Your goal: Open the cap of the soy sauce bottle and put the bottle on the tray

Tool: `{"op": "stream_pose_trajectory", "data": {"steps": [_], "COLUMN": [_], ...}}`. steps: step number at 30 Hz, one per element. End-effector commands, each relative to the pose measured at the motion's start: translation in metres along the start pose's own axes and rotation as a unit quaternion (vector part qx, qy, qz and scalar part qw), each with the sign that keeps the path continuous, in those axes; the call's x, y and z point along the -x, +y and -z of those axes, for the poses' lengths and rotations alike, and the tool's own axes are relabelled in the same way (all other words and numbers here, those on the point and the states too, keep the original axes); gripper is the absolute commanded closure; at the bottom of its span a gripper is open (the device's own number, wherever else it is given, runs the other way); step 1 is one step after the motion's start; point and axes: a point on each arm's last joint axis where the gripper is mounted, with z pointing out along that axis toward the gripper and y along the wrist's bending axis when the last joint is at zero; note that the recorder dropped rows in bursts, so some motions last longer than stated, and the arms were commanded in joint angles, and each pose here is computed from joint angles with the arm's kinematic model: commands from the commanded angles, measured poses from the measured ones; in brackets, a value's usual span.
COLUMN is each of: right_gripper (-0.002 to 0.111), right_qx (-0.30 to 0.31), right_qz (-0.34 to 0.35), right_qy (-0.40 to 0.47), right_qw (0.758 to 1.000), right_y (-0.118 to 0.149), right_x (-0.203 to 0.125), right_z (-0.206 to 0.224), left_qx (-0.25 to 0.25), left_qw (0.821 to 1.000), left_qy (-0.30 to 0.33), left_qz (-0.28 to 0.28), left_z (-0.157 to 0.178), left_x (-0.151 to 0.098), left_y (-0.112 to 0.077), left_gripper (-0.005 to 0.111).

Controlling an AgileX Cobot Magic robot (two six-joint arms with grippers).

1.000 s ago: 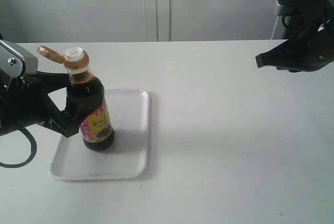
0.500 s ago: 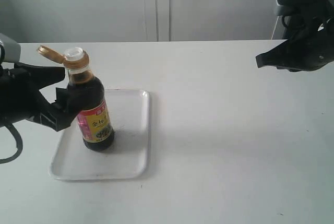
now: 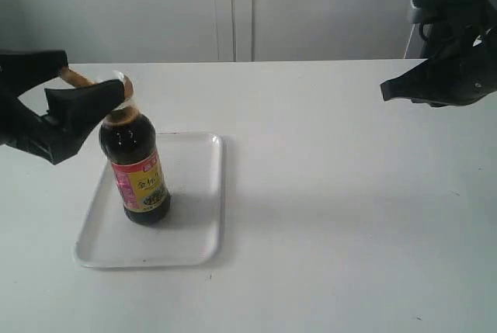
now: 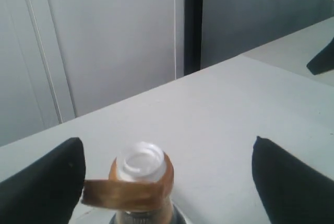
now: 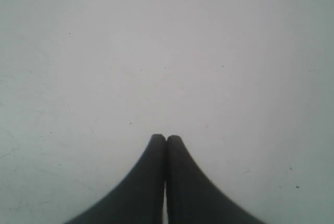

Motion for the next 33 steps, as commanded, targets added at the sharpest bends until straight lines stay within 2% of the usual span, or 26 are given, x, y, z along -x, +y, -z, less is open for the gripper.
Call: {"op": "stream_pose_trajectory", "data": {"steps": [1,7,11,14,19,23,25,28,31,33], "right_gripper": [0.108,0.108,0.108,0.108,0.108,0.108,0.108,0.108,0.108,0.108], "right_qx": [-0.003,-0.003,-0.003,-0.003,-0.003,0.003,0.008,0.013,0.01,0.009], "right_qz": [0.002,0.002,0.002,0.002,0.013,0.028,0.046,0.075,0.089,0.09], "right_qy": [-0.003,-0.003,-0.003,-0.003,-0.004,-0.006,-0.008,-0.01,-0.017,-0.019], "right_qw": [1.0,1.0,1.0,1.0,1.0,1.0,0.999,0.997,0.996,0.996], "right_y": [-0.003,-0.003,-0.003,-0.003,-0.002,0.005,0.01,0.016,0.016,0.016], "right_x": [0.001,0.001,0.001,0.001,0.001,0.003,0.003,0.004,0.006,0.006], "right_z": [0.001,0.001,0.001,0.001,0.002,0.001,0.002,0.004,0.009,0.01], "left_qx": [-0.008,-0.004,0.045,0.094,0.183,0.226,0.246,0.292,0.341,0.374], "left_qw": [0.999,0.998,0.999,0.995,0.981,0.969,0.962,0.942,0.908,0.884], "left_qy": [-0.03,-0.05,-0.023,0.008,0.061,0.094,0.11,0.153,0.221,0.261], "left_qz": [0.009,0.024,0.018,0.01,-0.001,-0.039,-0.049,-0.064,-0.101,-0.099], "left_z": [0.003,0.0,-0.002,-0.003,0.001,0.005,0.007,0.014,0.024,0.032], "left_x": [0.015,0.032,0.039,0.044,0.054,0.06,0.063,0.065,0.067,0.066], "left_y": [-0.002,0.001,0.011,0.021,0.038,0.047,0.051,0.059,0.068,0.073], "left_gripper": [0.019,0.019,0.024,0.039,0.077,0.107,0.107,0.107,0.107,0.107]}}
